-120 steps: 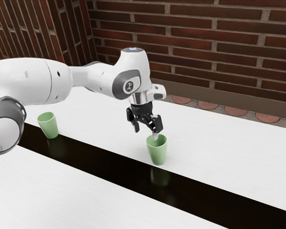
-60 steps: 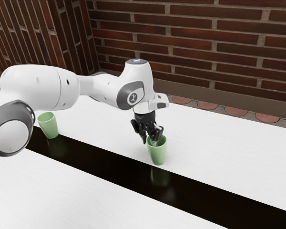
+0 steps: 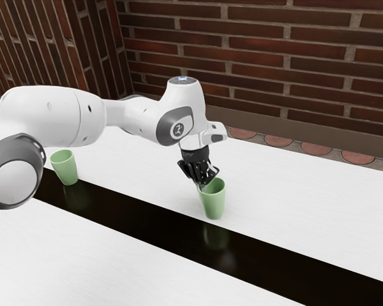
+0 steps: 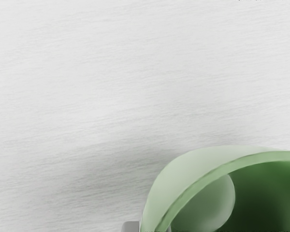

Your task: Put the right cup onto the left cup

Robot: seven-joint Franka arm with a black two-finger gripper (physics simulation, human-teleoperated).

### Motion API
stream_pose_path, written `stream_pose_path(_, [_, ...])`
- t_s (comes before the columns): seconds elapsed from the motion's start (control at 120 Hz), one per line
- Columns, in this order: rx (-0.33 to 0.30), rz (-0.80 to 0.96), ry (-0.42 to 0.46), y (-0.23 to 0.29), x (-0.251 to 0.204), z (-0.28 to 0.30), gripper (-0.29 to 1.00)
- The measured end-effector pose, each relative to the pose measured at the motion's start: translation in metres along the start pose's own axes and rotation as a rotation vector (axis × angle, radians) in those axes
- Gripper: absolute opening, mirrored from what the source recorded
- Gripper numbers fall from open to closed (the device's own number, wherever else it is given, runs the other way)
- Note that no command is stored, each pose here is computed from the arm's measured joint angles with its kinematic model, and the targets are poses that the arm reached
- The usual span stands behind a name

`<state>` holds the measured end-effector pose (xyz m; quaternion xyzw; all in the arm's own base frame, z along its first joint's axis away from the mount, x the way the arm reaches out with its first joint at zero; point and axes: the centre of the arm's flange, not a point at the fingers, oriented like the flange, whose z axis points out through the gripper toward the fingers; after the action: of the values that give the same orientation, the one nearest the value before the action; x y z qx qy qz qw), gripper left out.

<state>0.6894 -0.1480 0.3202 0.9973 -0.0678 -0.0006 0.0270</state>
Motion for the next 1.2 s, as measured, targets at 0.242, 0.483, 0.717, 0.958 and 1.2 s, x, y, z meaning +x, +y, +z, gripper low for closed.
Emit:
stream_pose_path(0.242, [0.015,-0.008,0.041,-0.002,-0.035,-0.065,-0.08])
stream_pose_path(0.483, [0.04,-0.066,0.084,-0.046,-0.086,-0.14,-0.08])
stream_pose_path(0.717, [0.064,-0.14,0.104,-0.105,-0.135,-0.197,-0.08])
stream_pose_path(0.958, [0.075,-0.213,0.111,-0.176,-0.149,-0.236,-0.08])
stream_pose_path(1.2, [0.087,-0.315,0.101,-0.268,-0.157,-0.252,-0.08])
